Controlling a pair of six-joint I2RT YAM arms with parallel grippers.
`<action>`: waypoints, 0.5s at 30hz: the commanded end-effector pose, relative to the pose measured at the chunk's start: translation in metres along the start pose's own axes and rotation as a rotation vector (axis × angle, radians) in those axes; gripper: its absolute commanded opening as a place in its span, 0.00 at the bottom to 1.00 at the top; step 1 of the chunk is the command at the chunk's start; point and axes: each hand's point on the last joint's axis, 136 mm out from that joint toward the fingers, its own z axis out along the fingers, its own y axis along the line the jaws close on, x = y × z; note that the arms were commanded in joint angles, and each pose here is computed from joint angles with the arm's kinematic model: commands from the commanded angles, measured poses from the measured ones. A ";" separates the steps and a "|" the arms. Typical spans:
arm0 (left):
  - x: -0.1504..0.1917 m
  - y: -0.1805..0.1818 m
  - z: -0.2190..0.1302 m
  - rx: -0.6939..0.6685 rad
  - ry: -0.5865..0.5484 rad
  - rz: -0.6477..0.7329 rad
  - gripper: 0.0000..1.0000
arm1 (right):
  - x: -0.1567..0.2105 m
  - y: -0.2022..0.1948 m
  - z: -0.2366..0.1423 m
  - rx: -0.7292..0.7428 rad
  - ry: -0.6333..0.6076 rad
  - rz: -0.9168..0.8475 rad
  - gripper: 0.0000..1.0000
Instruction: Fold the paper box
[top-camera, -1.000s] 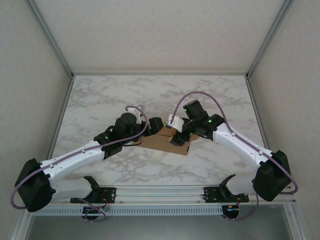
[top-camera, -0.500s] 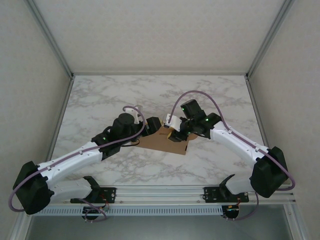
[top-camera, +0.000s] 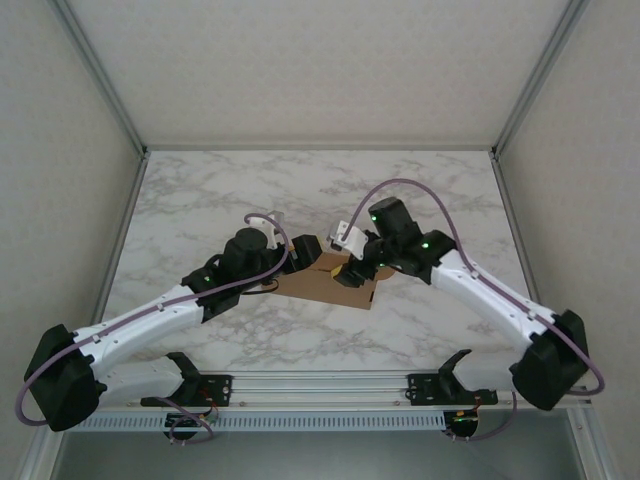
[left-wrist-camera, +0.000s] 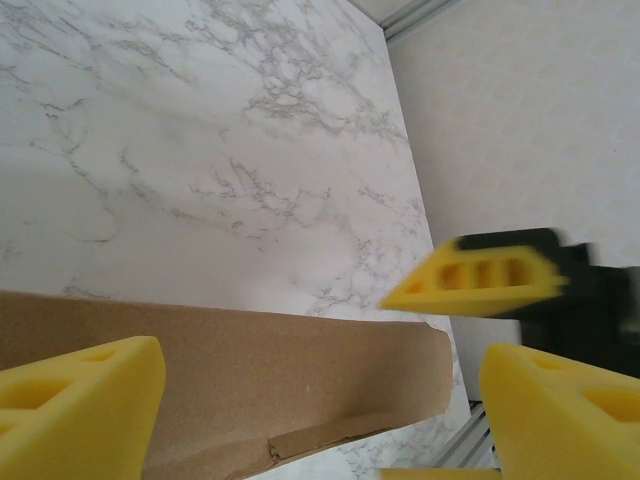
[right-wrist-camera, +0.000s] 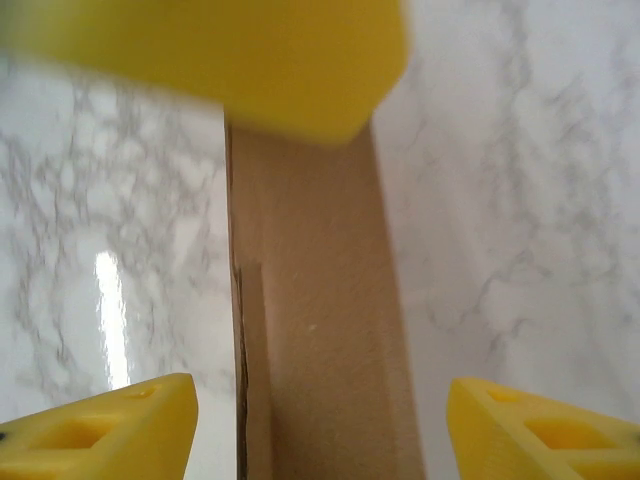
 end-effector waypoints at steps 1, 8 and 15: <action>0.020 0.029 0.002 -0.096 0.062 -0.016 0.82 | -0.037 -0.015 -0.040 0.137 -0.172 0.114 0.62; 0.019 0.028 -0.001 -0.100 0.060 -0.010 0.82 | 0.006 -0.045 -0.114 0.501 0.019 0.640 0.03; 0.018 0.027 -0.003 -0.104 0.058 -0.007 0.82 | 0.061 0.015 -0.108 0.362 0.203 1.121 0.00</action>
